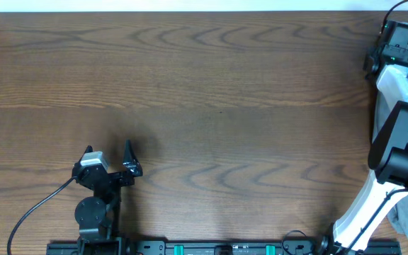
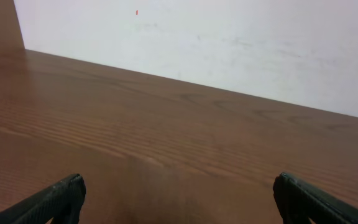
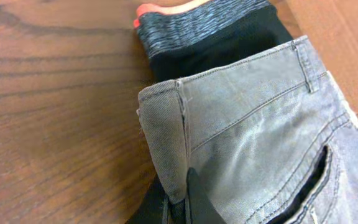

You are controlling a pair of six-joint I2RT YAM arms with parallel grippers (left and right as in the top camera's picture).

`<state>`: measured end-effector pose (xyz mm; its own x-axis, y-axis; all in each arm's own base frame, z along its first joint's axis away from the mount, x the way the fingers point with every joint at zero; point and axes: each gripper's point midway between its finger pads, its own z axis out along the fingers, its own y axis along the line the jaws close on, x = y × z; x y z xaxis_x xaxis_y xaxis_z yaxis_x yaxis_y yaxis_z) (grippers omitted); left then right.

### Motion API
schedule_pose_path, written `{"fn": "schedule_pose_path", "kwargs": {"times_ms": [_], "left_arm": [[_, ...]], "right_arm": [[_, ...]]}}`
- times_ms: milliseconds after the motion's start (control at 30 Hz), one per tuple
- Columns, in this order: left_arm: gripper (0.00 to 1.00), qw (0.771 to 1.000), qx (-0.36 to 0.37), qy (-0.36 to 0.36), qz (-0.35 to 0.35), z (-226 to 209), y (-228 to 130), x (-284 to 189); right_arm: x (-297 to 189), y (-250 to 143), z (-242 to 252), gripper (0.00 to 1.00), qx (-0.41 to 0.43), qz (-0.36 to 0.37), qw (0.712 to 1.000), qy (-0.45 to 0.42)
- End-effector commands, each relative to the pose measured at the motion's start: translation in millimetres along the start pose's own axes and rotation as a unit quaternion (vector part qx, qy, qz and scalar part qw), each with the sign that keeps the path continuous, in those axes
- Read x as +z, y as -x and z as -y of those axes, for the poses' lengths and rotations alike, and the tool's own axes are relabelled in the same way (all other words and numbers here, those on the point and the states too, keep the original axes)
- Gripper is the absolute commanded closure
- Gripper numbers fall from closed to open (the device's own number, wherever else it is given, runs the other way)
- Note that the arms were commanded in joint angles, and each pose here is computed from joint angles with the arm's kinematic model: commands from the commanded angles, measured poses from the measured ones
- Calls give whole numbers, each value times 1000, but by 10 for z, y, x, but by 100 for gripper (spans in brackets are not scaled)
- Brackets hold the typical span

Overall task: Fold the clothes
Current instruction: 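Grasp the grey shorts' waistband corner with the right gripper, then drag the grey shorts leftward onto the table center with the right gripper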

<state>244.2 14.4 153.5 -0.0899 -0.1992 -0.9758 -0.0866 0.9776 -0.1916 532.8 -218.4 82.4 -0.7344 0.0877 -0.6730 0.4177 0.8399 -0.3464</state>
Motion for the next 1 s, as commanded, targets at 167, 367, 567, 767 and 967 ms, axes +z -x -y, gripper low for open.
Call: {"fn": "schedule_pose_path", "kwargs": {"times_ms": [167, 367, 567, 767, 967], "left_arm": [[2, 1000, 4, 15, -23, -70, -160, 10], [2, 1000, 4, 15, -23, -69, -159, 10], [2, 1000, 4, 15, -23, -70, -159, 10], [2, 1000, 4, 15, -23, -70, -159, 10], [2, 1000, 4, 15, -23, -70, -159, 10]], "right_arm": [[-430, 404, -356, 99, -10, 51, 998, 36], [-612, 372, -748, 99, -41, 47, 996, 67], [-809, 360, -1200, 99, -67, 54, 990, 110], [-1110, 244, -1838, 99, -76, 46, 973, 212], [-1558, 103, -2526, 99, -95, 43, 940, 325]]}}
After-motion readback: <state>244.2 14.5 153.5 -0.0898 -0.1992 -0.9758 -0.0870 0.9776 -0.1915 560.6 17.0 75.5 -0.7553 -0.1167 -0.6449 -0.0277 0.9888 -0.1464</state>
